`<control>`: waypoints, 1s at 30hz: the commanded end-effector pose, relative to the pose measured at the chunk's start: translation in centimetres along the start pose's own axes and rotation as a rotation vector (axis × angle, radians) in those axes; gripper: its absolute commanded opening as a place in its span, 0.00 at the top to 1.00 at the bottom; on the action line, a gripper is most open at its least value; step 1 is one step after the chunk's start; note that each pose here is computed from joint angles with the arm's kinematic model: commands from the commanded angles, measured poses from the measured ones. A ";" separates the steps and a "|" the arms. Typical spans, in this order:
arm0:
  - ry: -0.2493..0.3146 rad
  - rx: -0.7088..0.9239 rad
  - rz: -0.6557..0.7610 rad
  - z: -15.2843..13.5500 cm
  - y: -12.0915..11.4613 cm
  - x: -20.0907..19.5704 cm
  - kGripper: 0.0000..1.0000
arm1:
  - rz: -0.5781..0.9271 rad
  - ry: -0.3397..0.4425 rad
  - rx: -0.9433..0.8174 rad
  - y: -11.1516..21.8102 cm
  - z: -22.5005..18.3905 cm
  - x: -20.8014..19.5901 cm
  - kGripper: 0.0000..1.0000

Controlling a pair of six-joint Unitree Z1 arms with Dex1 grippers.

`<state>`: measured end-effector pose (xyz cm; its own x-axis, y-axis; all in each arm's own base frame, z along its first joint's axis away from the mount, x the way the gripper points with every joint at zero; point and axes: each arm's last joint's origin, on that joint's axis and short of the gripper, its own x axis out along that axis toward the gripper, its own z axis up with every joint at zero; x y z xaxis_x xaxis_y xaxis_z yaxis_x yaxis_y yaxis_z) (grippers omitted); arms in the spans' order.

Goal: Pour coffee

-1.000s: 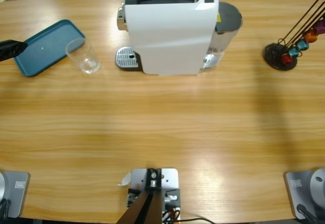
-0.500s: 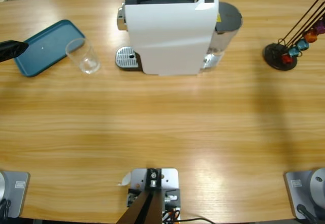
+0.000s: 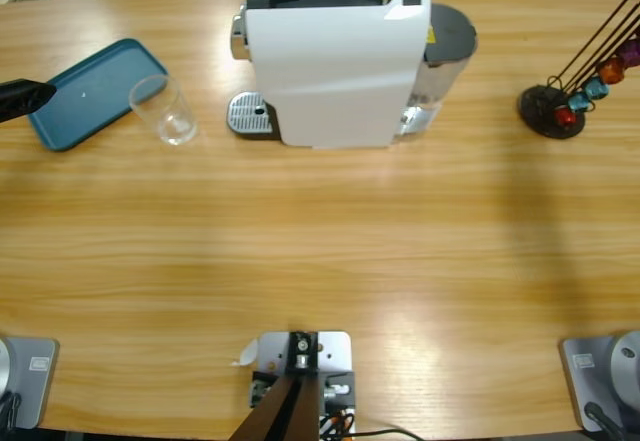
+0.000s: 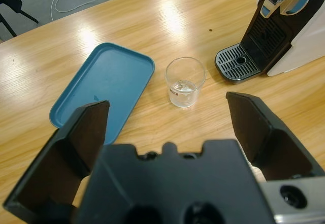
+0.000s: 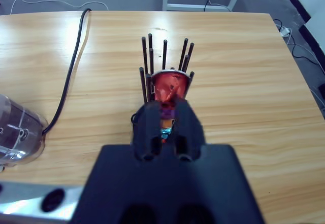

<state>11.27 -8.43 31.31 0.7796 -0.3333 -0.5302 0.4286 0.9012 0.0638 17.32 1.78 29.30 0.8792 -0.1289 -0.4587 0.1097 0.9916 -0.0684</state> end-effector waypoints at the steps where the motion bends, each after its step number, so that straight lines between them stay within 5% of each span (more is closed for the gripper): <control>1: 0.056 0.028 0.014 -1.0 -0.2 0.9 0.01 | -0.001 0.055 -0.018 0.1 -1.1 1.0 1.00; 28: 0.066 0.031 0.012 -1.0 -0.3 1.2 0.01 | 0.006 -0.023 -0.029 -0.3 0.1 -0.8 1.00; 29: 0.066 0.031 0.012 -1.0 -0.3 1.2 0.01 | 0.006 -0.023 -0.029 -0.4 0.0 -0.8 0.86; 30: 0.066 0.031 0.012 -1.0 -0.3 1.2 0.01 | 0.006 -0.023 -0.029 -0.4 0.0 -0.8 0.51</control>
<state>11.47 -8.62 31.12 0.7745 -0.3286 -0.5406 0.4293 0.9006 0.0676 17.12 1.75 29.50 0.8847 -0.1258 -0.4488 0.0955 0.9914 -0.0896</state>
